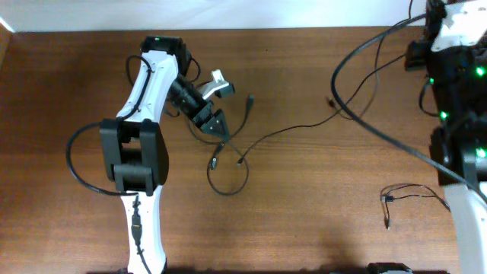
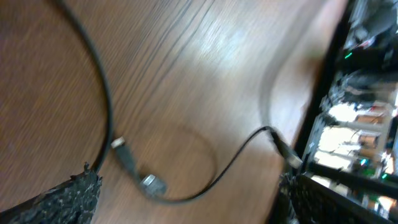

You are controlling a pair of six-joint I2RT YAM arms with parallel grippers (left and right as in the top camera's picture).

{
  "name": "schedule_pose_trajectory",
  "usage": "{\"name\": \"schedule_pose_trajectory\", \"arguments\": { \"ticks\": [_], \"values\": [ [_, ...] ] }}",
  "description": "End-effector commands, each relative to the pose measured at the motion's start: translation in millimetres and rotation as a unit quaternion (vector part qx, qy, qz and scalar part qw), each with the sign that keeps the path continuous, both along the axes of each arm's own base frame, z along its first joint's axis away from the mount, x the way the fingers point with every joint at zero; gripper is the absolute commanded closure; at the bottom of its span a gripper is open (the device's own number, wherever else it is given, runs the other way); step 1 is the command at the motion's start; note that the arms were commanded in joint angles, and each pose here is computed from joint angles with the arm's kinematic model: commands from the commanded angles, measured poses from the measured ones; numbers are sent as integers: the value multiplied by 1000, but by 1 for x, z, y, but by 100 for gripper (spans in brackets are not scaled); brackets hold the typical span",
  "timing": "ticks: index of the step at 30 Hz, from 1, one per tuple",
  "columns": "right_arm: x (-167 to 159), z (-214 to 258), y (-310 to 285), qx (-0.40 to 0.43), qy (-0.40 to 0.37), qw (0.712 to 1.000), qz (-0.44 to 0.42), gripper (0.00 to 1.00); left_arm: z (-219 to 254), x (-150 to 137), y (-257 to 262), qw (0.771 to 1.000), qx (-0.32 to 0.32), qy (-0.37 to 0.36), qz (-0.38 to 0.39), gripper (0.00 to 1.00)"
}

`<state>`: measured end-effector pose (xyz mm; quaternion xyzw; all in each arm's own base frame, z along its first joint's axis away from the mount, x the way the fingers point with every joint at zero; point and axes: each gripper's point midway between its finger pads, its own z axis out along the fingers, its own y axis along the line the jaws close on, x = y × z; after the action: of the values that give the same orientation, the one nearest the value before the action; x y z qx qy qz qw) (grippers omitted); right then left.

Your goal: Untangle cables

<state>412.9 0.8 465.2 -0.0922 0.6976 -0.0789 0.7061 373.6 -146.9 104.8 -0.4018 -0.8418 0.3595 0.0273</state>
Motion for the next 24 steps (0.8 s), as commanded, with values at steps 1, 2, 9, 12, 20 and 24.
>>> {"name": "schedule_pose_trajectory", "arguments": {
  "ticks": [1,2,9,12,20,24],
  "values": [
    [19,-18,6,38,25,999,13,96,59,4,-31,992,-116,-20,45,1],
    [22,-23,14,40,31,998,35,96,68,5,-40,988,-147,-14,52,1],
    [24,-26,19,42,35,997,50,96,57,-8,-52,994,-107,-17,12,1],
    [20,-25,41,101,44,987,114,96,56,-5,-54,994,-110,-26,10,1],
    [-21,21,139,102,-21,938,331,96,-9,75,11,929,241,-86,267,1],
    [-70,73,177,96,-111,895,421,96,-8,91,21,902,252,-87,339,1]
  ]
}}
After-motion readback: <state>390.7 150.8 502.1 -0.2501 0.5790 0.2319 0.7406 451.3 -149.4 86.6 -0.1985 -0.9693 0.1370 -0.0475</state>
